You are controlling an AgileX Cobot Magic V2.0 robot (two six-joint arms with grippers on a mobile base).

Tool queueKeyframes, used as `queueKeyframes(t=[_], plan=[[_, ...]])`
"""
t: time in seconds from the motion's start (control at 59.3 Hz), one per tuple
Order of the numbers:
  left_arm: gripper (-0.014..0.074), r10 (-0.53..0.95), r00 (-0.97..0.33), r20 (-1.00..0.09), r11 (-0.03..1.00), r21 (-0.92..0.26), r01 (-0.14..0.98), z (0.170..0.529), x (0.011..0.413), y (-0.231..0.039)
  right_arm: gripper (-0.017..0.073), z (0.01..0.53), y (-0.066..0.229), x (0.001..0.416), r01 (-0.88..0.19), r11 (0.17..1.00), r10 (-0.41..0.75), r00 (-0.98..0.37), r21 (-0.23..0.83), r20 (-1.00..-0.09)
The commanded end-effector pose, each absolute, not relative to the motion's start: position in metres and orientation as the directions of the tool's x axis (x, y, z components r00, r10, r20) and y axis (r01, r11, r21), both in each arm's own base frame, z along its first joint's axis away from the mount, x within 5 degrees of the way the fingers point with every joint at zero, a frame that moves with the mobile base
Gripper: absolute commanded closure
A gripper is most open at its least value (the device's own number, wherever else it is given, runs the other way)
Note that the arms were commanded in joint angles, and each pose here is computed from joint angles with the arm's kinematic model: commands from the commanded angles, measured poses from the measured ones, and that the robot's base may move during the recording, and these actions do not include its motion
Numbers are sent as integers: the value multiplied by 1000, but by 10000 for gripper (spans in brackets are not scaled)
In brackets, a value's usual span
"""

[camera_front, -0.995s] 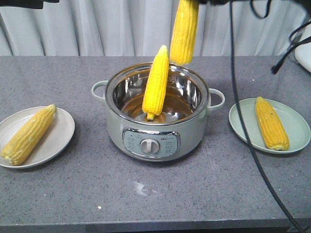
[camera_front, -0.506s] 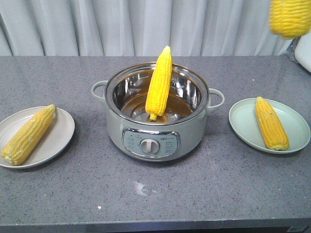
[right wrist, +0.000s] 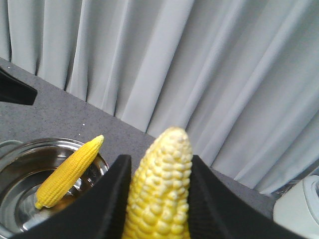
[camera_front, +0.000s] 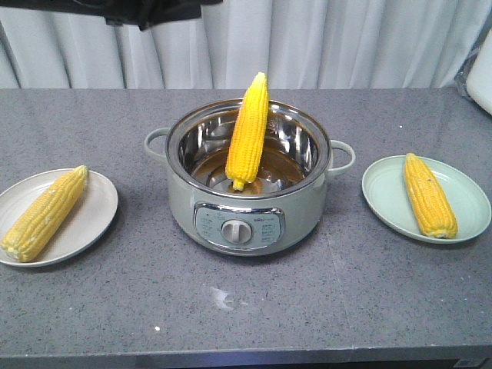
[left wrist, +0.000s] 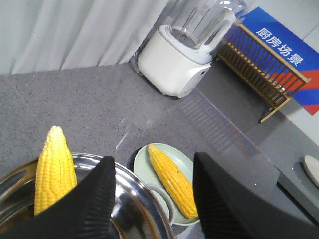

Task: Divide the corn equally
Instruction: 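Reach the left gripper to the last corn cob and grasp its tip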

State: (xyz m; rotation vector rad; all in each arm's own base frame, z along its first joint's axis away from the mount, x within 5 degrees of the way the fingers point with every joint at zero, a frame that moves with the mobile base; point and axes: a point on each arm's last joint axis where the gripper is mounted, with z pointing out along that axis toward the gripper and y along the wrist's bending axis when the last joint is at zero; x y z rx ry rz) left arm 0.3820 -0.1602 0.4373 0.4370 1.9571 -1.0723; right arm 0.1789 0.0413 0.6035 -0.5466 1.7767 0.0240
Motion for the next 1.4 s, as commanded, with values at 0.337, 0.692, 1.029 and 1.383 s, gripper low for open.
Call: queueKeyframes(t=[0.337, 0.692, 1.029, 1.383], plan=[[-84, -78, -594, -801, 559, -528, 639, 407, 405, -188, 565, 610, 37, 169, -344, 897, -342, -144, -277, -929], [-16, -32, -640, -768, 568, -540, 621, 372, 418, -209, 565, 610, 37, 169, -345, 897, -343, -147, -277, -928], [6, 27, -600, -799, 635, -450, 628, 365, 423, -204, 565, 609, 37, 170, -345, 898, -339, -151, -272, -928], [4, 0, -576, -817, 657, -435, 616, 367, 427, -203, 565, 609, 38, 170, -345, 899, -337, -152, -269, -929]])
